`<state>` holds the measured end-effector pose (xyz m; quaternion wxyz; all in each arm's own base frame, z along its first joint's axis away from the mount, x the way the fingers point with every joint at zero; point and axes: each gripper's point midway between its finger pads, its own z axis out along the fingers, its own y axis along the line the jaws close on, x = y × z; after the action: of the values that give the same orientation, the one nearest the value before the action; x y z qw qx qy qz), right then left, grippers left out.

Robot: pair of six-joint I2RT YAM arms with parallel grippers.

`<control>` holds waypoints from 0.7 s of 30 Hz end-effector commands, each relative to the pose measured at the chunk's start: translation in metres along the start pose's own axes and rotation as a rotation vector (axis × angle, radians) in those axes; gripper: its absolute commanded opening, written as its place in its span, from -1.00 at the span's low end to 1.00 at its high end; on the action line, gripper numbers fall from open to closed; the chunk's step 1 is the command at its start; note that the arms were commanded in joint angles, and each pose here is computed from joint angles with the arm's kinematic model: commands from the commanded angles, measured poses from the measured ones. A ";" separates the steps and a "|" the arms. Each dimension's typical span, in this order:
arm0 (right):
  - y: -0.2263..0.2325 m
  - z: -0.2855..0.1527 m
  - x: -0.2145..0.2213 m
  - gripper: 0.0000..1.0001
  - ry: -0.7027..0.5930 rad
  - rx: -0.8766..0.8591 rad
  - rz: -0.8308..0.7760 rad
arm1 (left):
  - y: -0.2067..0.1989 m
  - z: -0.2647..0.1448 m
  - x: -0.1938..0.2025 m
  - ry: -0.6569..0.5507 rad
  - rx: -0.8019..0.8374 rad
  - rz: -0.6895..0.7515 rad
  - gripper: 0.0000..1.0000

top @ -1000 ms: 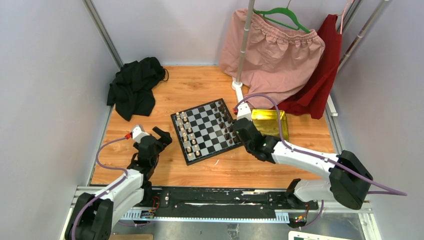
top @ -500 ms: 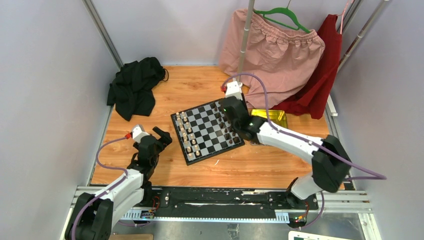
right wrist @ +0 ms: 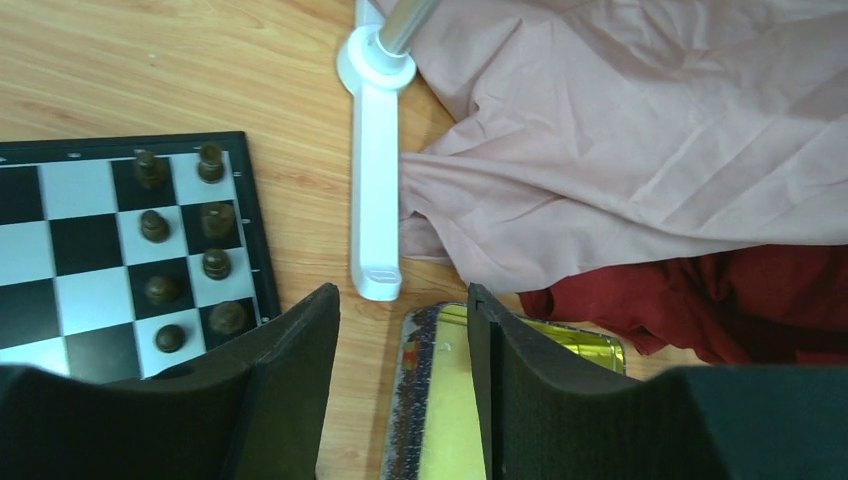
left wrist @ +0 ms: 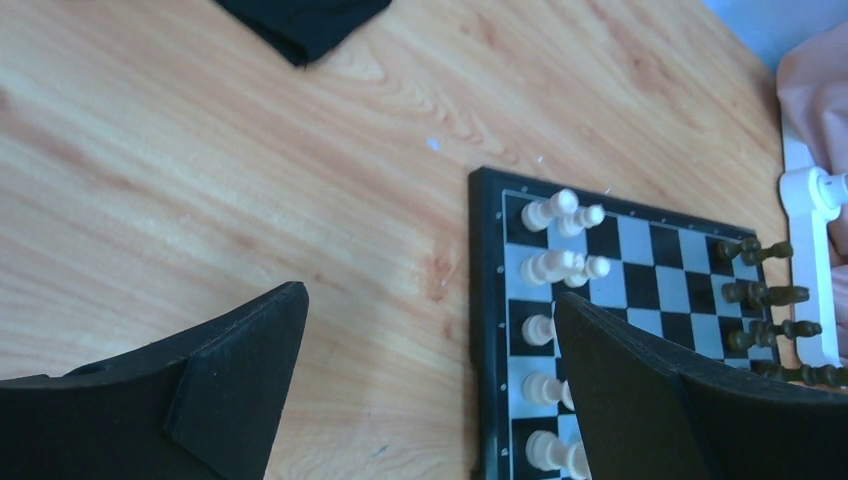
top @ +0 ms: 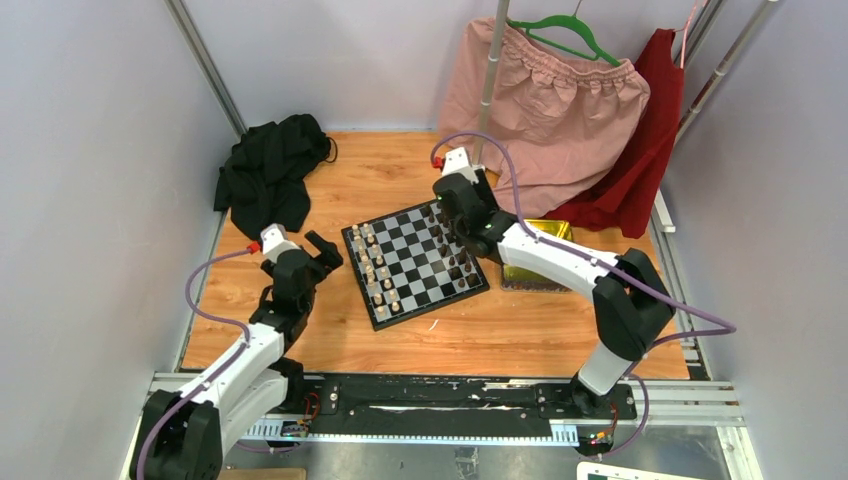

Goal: Set up the chess pieces on the board
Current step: Reset both arms

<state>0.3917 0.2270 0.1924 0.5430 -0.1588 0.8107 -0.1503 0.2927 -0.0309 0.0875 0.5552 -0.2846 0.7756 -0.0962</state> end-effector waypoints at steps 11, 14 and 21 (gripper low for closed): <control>-0.106 0.029 0.017 0.15 -0.026 0.059 0.160 | -0.025 0.016 -0.071 -0.196 -0.025 0.220 1.00; -0.119 0.037 0.026 0.15 -0.011 0.084 0.172 | -0.032 0.025 -0.079 -0.221 -0.027 0.237 1.00; -0.136 0.048 0.046 0.16 0.014 0.139 0.206 | -0.050 0.036 -0.092 -0.270 0.015 0.293 1.00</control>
<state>0.4273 0.0917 0.1928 0.5510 -0.0519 0.8195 -0.1485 0.3461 -0.0170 0.1342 0.6146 -0.1871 0.7662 0.0139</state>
